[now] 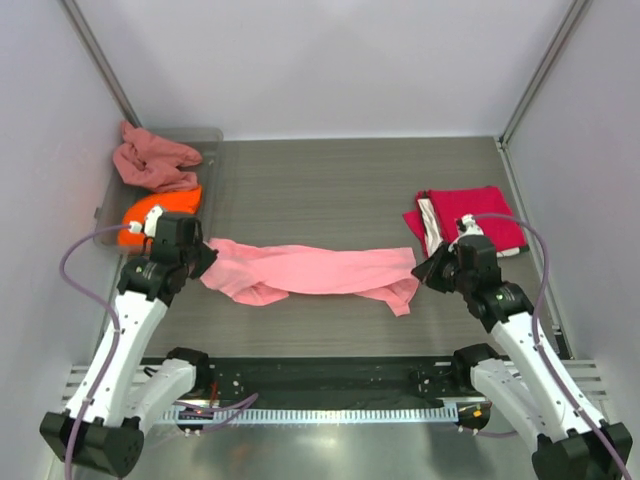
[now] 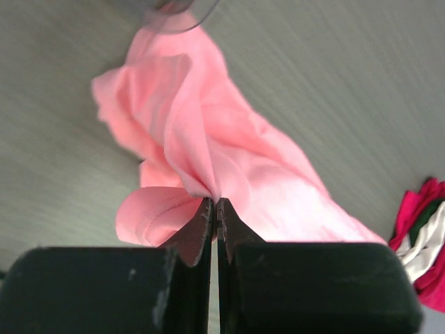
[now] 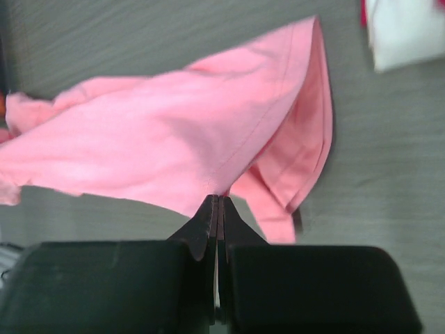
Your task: Fold and stack the t-shirts
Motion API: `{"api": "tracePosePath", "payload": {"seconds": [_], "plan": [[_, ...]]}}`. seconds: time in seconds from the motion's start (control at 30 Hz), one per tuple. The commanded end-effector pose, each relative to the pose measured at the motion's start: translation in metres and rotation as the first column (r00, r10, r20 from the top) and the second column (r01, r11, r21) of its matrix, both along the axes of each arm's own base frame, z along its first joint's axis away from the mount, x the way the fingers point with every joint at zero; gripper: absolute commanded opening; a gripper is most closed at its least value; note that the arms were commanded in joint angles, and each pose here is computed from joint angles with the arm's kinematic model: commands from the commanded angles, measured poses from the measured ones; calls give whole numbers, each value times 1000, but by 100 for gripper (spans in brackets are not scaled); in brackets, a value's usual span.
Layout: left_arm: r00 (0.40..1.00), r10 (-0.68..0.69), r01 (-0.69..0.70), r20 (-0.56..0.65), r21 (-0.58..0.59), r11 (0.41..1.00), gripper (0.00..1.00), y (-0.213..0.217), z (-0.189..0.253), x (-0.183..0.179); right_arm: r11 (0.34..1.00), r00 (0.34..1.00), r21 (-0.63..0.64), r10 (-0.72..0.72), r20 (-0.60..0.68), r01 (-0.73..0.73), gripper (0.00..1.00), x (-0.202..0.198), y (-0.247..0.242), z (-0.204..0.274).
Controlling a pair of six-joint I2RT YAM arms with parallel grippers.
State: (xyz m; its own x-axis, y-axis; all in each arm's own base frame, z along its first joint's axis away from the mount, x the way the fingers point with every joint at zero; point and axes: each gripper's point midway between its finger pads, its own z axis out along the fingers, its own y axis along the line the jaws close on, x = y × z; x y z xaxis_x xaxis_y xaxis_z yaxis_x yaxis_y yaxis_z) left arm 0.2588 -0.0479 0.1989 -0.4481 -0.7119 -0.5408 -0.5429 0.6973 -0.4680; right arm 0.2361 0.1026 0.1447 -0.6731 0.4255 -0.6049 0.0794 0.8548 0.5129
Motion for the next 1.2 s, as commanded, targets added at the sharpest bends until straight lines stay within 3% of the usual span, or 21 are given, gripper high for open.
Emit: {"api": "tracePosePath", "payload": {"seconds": [0.0, 0.17, 0.2, 0.3, 0.33, 0.37, 0.43, 0.53, 0.77, 1.0, 1.13, 1.17], "plan": [[998, -7, 9, -58, 42, 999, 1, 12, -18, -35, 990, 994, 130, 59, -88, -47, 1, -36, 19, -10], [993, -52, 50, -106, -23, 998, 5, 3, -44, -63, 985, 987, 166, 69, -142, -45, 3, -53, 22, -29], [992, -62, 58, -111, -37, 998, 6, 0, -48, -64, 987, 985, 155, 62, -163, -37, 16, -54, 20, -37], [992, -62, 57, -114, -43, 997, 30, -1, -61, -64, 986, 979, 161, 82, -187, -52, 45, -54, 23, -47], [992, -65, 60, -104, -48, 997, 53, -2, -62, -63, 986, 976, 161, 85, -203, -53, 48, -53, 24, -51], [992, -64, 59, -107, -47, 997, 64, -2, -64, -63, 986, 974, 160, 86, -209, -53, 50, -53, 25, -53], [993, -53, 49, -102, -40, 998, 78, 0, -64, -62, 990, 972, 137, 70, -224, -40, 56, -51, 21, -61], [993, -37, 34, -115, -30, 999, 81, 3, -67, -63, 995, 969, 96, 49, -241, -26, 60, -48, 16, -69], [984, 91, -91, -150, 10, 996, 82, 19, -84, -66, 999, 949, -40, -22, -315, 10, 59, -40, 7, -99], [979, 111, -117, -171, -22, 993, 82, 15, -93, -64, 996, 939, -93, -28, -342, -4, 53, -40, 11, -110], [966, 129, -126, -226, 28, 992, 82, 22, -102, -70, 997, 947, -71, -12, -320, -12, 24, -36, 16, -99], [961, 142, -138, -239, 35, 990, 82, 24, -105, -72, 998, 951, -65, -7, -310, -14, 9, -35, 17, -93]]}}
